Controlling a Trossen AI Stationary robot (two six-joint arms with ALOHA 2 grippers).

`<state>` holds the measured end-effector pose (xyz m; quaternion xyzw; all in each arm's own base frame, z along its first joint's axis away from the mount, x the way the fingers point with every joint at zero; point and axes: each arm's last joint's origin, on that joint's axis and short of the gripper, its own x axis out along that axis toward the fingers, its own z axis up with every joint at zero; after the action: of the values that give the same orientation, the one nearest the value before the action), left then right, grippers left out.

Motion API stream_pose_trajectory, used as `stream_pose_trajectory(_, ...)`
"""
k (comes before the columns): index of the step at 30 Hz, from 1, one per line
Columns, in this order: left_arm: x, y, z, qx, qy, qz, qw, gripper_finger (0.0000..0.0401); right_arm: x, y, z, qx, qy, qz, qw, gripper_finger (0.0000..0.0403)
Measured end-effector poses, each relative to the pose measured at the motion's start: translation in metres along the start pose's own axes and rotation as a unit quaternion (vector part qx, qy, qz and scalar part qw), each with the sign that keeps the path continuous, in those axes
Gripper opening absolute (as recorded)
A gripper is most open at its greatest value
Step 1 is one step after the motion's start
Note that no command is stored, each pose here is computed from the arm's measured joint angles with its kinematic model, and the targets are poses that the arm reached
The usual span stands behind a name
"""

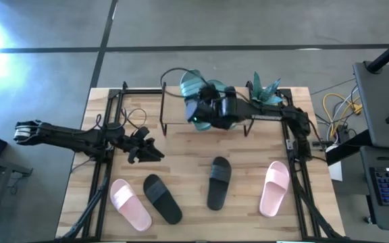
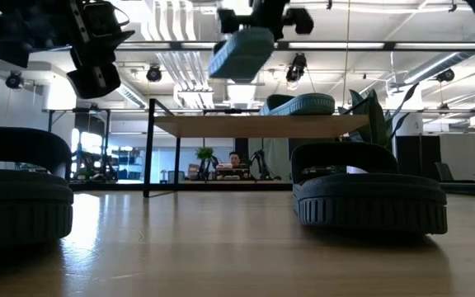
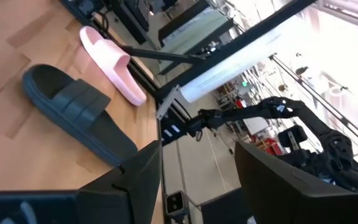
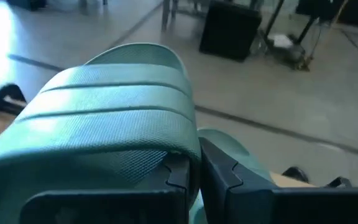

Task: Pick and place slides into the shelf
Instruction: Put the green slide on the shelf

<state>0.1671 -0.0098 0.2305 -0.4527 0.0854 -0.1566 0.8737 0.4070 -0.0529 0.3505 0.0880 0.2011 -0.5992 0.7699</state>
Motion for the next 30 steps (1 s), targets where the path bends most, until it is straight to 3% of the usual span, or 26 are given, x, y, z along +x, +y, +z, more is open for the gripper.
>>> stream_pose_trajectory(4,0.002,0.003,-0.001,0.005,0.003,0.008,1.0,0.0189,0.034,0.006,-0.01,0.0,0.067,0.014,0.998,0.0013)
stream_pose_trajectory(8,0.004,0.005,-0.001,0.009,0.006,0.013,1.0,0.0189,0.058,0.015,-0.025,-0.02,0.077,-0.013,0.997,0.0013)
stream_pose_trajectory(16,0.004,0.005,-0.001,0.009,0.005,0.013,1.0,0.019,0.071,0.019,-0.036,-0.044,0.092,-0.023,0.995,0.0018)
stream_pose_trajectory(30,-0.001,0.003,0.001,0.022,-0.016,0.013,1.0,0.019,0.057,0.007,-0.031,-0.106,0.148,-0.025,0.983,0.0145)
